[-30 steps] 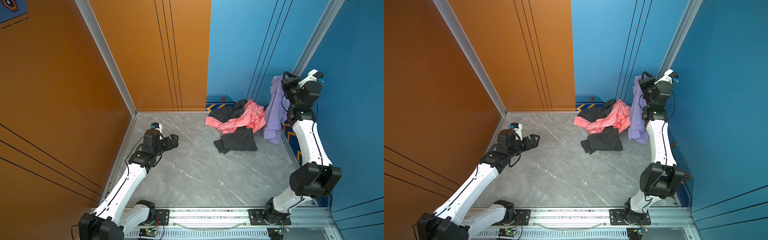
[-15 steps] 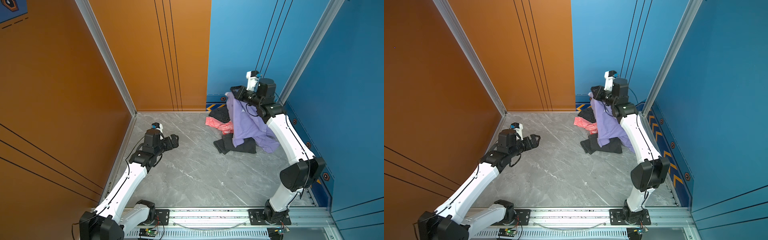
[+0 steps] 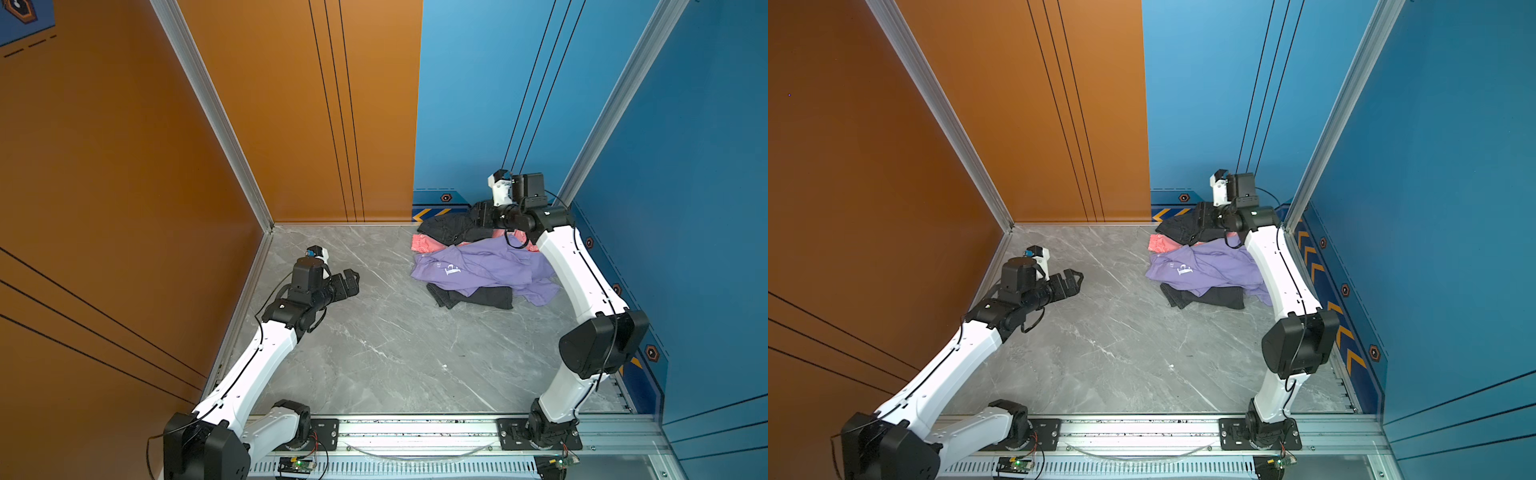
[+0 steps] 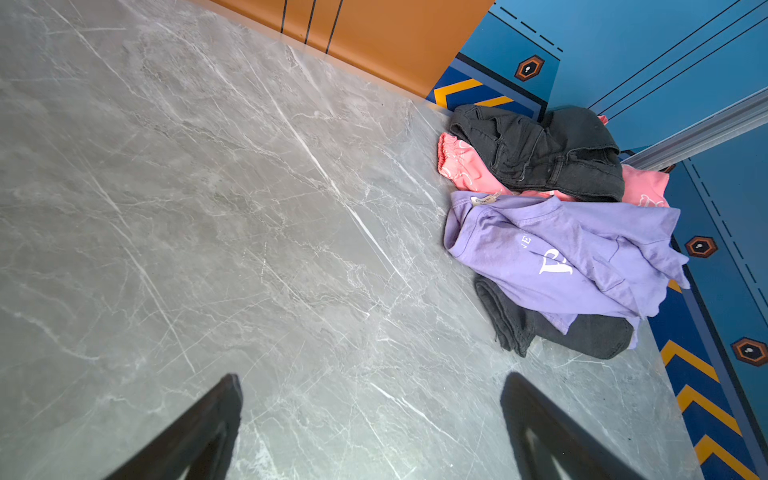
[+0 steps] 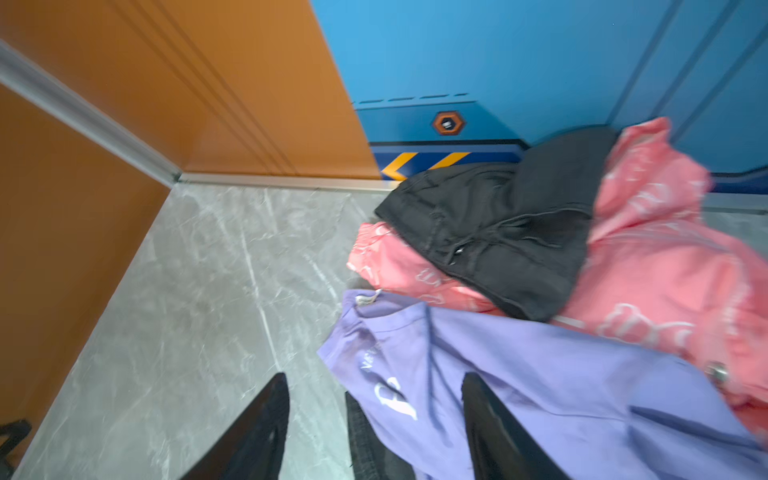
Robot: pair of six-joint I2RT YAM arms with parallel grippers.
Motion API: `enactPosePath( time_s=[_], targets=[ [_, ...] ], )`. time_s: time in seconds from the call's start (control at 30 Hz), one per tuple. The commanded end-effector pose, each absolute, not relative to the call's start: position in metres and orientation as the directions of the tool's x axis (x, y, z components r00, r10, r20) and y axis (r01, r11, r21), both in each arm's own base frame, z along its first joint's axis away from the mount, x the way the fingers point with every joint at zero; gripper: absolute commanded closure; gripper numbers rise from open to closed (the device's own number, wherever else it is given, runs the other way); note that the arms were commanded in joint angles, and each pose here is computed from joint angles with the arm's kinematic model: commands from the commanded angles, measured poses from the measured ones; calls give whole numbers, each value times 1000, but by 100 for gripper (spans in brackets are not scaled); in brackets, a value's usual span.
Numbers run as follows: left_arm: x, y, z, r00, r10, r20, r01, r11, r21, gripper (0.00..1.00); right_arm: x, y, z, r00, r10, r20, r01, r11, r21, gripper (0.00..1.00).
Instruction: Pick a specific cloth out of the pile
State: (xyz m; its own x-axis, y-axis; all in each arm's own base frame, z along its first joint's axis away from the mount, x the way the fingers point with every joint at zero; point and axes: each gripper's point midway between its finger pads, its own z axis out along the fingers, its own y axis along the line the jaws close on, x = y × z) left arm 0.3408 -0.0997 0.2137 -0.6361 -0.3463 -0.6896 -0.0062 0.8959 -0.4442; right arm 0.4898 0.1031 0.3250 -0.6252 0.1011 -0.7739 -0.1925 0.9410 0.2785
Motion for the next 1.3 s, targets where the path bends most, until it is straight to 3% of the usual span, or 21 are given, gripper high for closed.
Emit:
enactPosePath(
  time_s=[0.0, 0.27, 0.57, 0.87, 1.07, 1.27],
  targets=[
    [347, -110, 229, -619, -330, -713, 47, 890, -453, 2, 479, 49, 326, -622, 209, -754, -13, 961, 277, 33],
    [355, -119, 227, -628, -325, -707, 56, 888, -457, 2, 458, -44, 270, -582, 549, -600, 362, 836, 413, 32],
    [360, -127, 226, -636, -315, -705, 66, 888, -455, 2, 476, -31, 236, -619, 595, -513, 356, 795, 492, 30],
    [357, -120, 229, -621, -313, -719, 61, 895, -443, 2, 526, -13, 205, -654, 592, -471, 356, 791, 498, 33],
    [356, -116, 228, -618, -315, -720, 53, 897, -438, 2, 556, 0, 188, -662, 607, -439, 351, 769, 535, 57],
    [356, -110, 230, -609, -324, -724, 43, 898, -438, 2, 565, 4, 182, -650, 640, -410, 371, 738, 564, 92]
  ],
)
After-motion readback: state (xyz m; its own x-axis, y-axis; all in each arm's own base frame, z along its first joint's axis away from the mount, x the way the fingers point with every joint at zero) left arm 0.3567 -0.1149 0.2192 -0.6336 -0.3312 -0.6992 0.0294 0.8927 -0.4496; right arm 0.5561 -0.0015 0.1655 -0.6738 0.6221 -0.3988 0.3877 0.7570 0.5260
